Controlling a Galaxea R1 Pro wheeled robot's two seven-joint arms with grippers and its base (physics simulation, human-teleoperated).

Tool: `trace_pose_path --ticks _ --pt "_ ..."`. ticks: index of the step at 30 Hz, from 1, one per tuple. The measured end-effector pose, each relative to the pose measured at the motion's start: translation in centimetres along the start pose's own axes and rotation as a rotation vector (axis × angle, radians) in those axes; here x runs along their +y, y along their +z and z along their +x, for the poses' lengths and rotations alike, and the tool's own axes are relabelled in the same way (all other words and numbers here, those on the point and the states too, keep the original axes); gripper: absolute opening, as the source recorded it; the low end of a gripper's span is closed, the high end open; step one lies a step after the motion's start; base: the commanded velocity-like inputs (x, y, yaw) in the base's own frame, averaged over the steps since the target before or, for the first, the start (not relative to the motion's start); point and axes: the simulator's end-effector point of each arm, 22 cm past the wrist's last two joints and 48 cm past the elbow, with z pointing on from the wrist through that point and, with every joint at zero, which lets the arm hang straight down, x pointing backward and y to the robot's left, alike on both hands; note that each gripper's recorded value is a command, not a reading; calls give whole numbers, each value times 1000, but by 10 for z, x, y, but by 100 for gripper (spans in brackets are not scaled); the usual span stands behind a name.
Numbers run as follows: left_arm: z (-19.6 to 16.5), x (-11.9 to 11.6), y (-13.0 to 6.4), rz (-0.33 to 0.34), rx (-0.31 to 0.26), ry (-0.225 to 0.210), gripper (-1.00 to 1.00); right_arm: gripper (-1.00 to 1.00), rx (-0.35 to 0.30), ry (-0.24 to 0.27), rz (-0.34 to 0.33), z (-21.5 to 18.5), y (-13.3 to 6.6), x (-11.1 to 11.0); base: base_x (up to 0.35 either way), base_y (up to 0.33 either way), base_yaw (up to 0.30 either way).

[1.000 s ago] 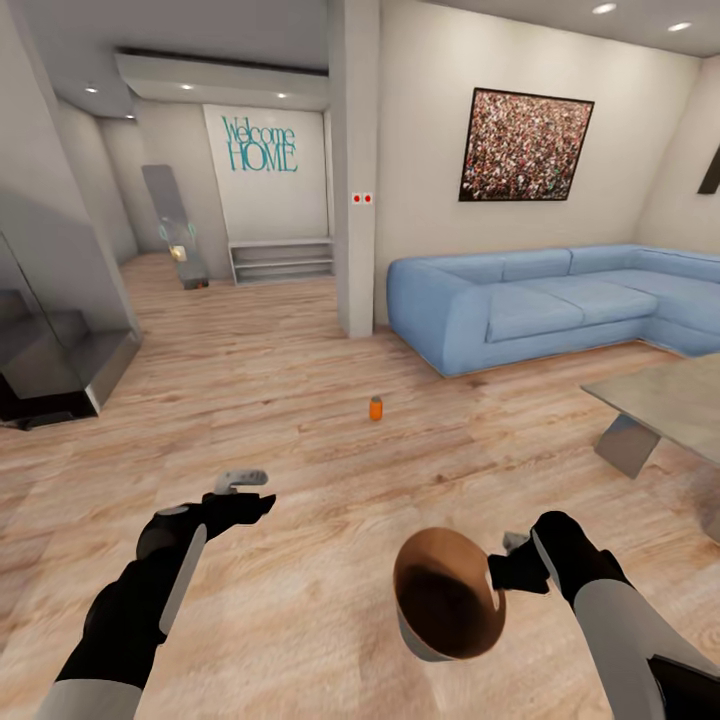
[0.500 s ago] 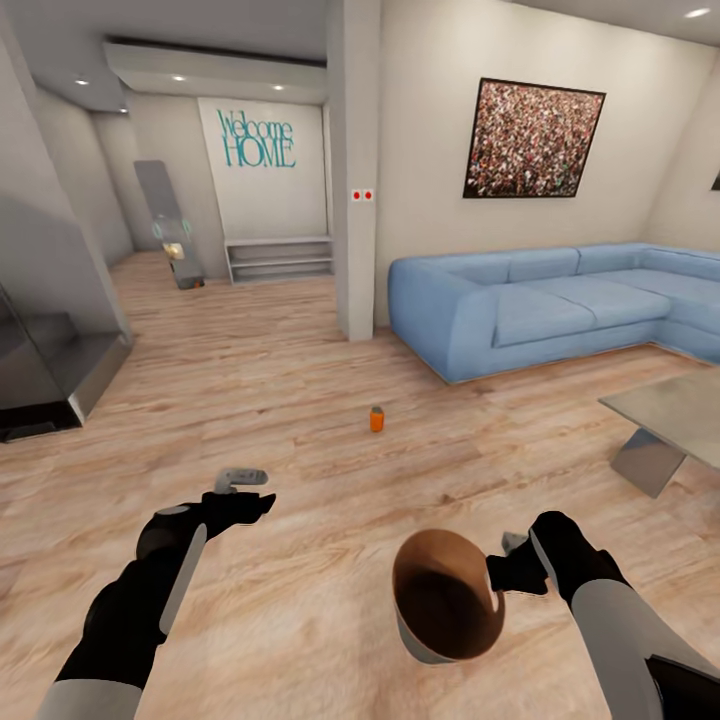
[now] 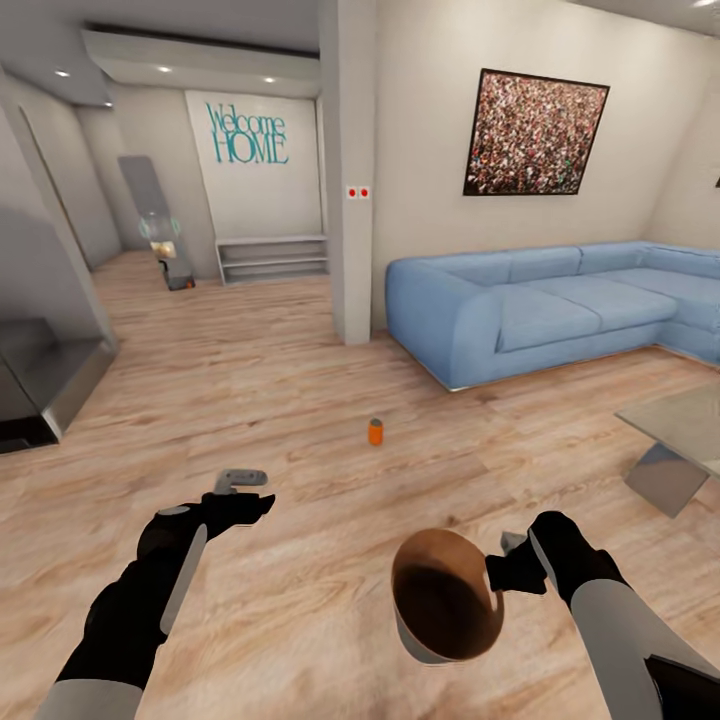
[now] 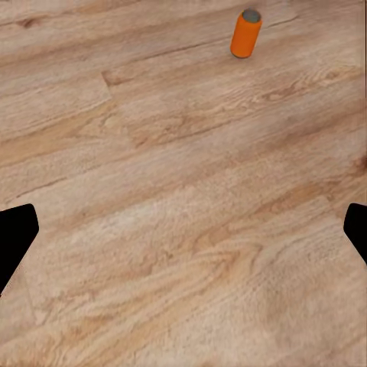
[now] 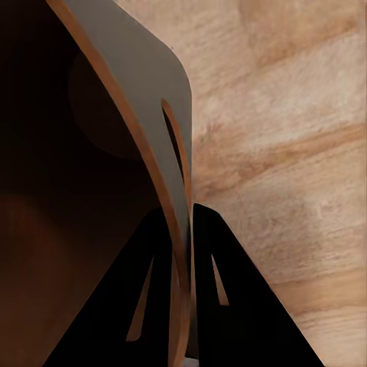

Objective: Put the three can of soda from the living room inside the tash can in the kitchen.

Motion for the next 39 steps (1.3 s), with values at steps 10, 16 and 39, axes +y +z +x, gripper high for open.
trace_pose_path --ticks 10,16,39 --pt "61 56 5 -77 223 1 100 -100 -5 9 11 -1 -3 -9 282 197 -219" --pt "81 93 3 -126 303 -3 100 -100 -25 11 15 -8 -8 -12 236 219 -223" --pt "82 90 3 -121 310 2 100 -100 -40 3 3 -12 -11 -2 222 260 -197"
